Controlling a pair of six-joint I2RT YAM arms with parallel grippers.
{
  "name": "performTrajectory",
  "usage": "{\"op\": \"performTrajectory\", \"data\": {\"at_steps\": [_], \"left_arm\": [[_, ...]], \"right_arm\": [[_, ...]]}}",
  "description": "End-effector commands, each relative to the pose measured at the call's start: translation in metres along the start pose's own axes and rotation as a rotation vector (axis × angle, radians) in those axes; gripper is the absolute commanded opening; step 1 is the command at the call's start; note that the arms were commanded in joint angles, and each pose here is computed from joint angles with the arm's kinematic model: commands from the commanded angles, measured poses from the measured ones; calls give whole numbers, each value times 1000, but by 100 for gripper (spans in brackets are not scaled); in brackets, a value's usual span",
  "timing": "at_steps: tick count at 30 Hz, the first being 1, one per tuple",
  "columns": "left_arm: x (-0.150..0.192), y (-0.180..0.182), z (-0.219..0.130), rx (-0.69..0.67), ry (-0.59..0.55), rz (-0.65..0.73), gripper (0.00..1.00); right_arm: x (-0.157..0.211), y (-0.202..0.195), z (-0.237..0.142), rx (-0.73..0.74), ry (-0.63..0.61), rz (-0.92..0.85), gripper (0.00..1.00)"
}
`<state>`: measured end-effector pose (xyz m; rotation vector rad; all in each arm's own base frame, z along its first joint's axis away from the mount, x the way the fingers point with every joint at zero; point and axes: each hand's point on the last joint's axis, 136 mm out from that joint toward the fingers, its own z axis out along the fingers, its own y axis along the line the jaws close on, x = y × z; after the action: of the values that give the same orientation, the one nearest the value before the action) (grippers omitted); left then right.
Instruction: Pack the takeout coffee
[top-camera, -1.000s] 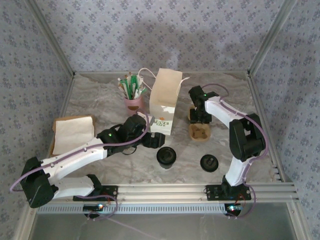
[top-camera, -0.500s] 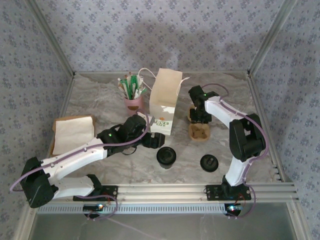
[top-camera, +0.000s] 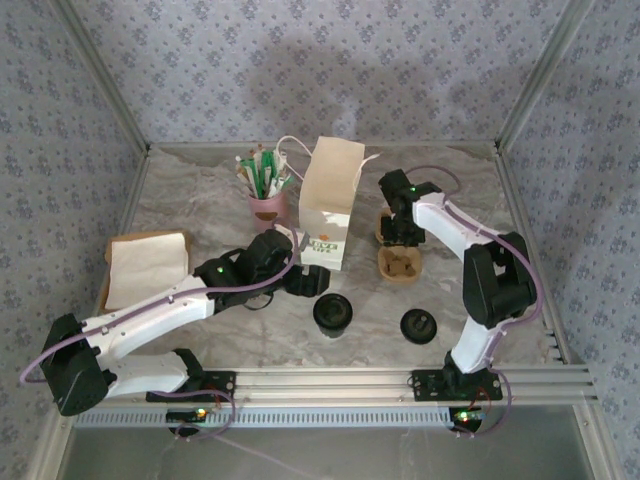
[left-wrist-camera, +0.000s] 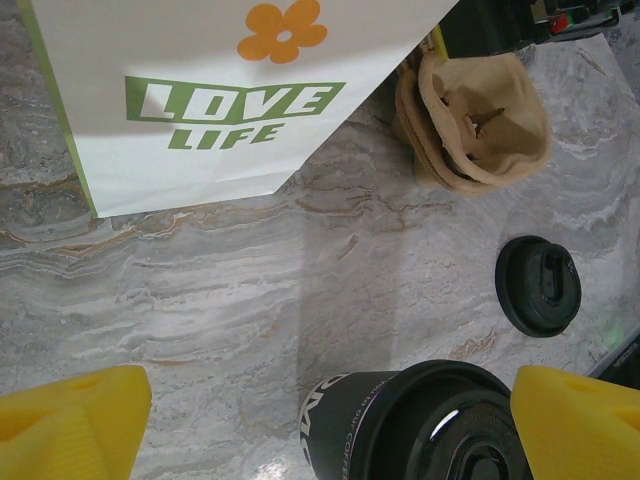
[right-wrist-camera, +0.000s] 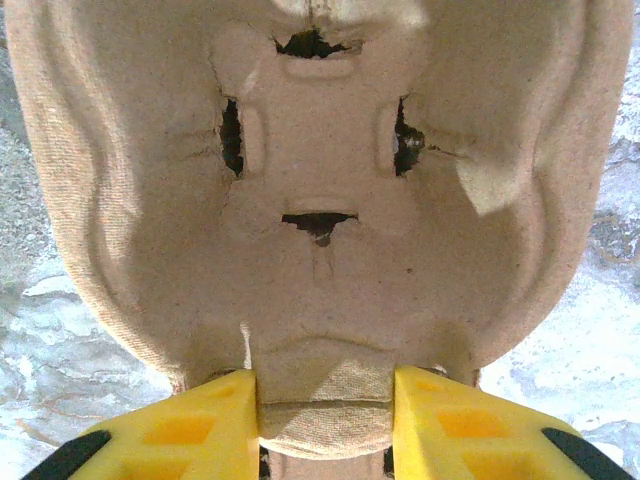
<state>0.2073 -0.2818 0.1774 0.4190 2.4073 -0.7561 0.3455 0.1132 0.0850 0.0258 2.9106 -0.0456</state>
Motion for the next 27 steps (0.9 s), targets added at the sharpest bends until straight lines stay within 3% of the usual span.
{"op": "performTrajectory", "data": {"at_steps": [1,8,14,27], "left_arm": [[-2,-5,-3,26,-12,7,93],[-7,-4,-12,20,-35,0,93],[-22,2,-37,-47,-82,0,99],[-91,6,-116,-184,-194,13,99]], "right_arm": [[2,2,-14,-18,-7,-6,37],[3,1,-32,-41,-39,-2,37],[5,-4,-58,-70,-102,11,36],[33,-18,-104,-198,-208,41,36]]}}
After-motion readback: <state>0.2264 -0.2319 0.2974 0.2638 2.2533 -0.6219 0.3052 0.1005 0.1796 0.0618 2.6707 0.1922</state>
